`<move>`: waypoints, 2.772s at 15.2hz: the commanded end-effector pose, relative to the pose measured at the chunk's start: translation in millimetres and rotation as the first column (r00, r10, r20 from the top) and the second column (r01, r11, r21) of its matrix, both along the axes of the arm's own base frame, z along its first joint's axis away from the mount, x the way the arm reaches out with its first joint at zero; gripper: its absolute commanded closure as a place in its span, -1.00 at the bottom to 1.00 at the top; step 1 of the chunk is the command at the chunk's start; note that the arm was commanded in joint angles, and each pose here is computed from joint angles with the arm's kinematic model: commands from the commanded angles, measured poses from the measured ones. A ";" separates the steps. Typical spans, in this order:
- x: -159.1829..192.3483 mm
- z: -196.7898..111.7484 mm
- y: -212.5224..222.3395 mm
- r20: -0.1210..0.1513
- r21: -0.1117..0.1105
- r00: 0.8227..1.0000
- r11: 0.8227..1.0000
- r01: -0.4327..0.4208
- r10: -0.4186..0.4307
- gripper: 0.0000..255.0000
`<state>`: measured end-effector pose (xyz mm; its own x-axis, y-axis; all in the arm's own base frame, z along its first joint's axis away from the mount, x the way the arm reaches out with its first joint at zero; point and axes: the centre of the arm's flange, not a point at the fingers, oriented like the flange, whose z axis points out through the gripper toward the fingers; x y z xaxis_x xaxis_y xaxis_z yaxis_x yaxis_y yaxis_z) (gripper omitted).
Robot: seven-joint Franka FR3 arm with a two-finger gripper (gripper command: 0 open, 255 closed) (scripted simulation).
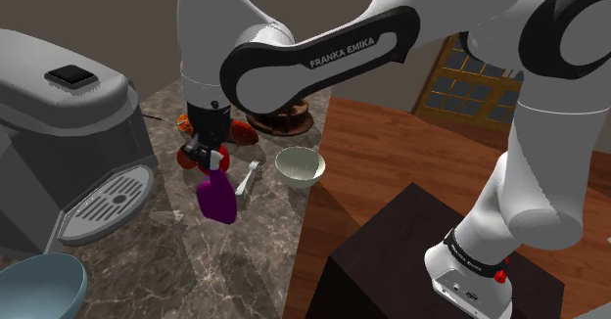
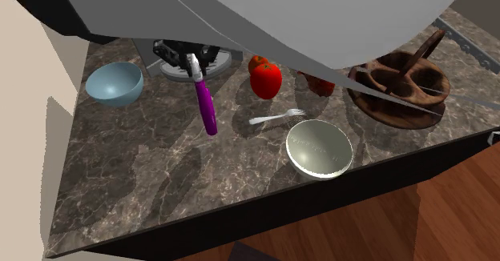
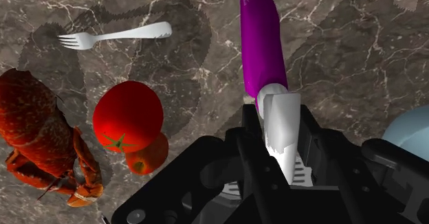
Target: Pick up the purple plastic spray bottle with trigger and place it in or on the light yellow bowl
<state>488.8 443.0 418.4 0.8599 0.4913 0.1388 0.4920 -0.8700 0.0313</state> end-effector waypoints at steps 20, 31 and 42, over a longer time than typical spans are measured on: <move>-0.3 108.4 0.6 0.000 0.000 1.000 1.000 0.000 0.000 1.00; 12.1 150.2 -137.9 0.000 0.000 1.000 1.000 0.000 0.000 1.00; 24.6 192.1 -276.4 0.000 0.000 1.000 1.000 0.000 0.000 1.00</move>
<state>512.8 180.7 609.1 0.8605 0.4901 0.1387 0.4908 -0.8707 0.0316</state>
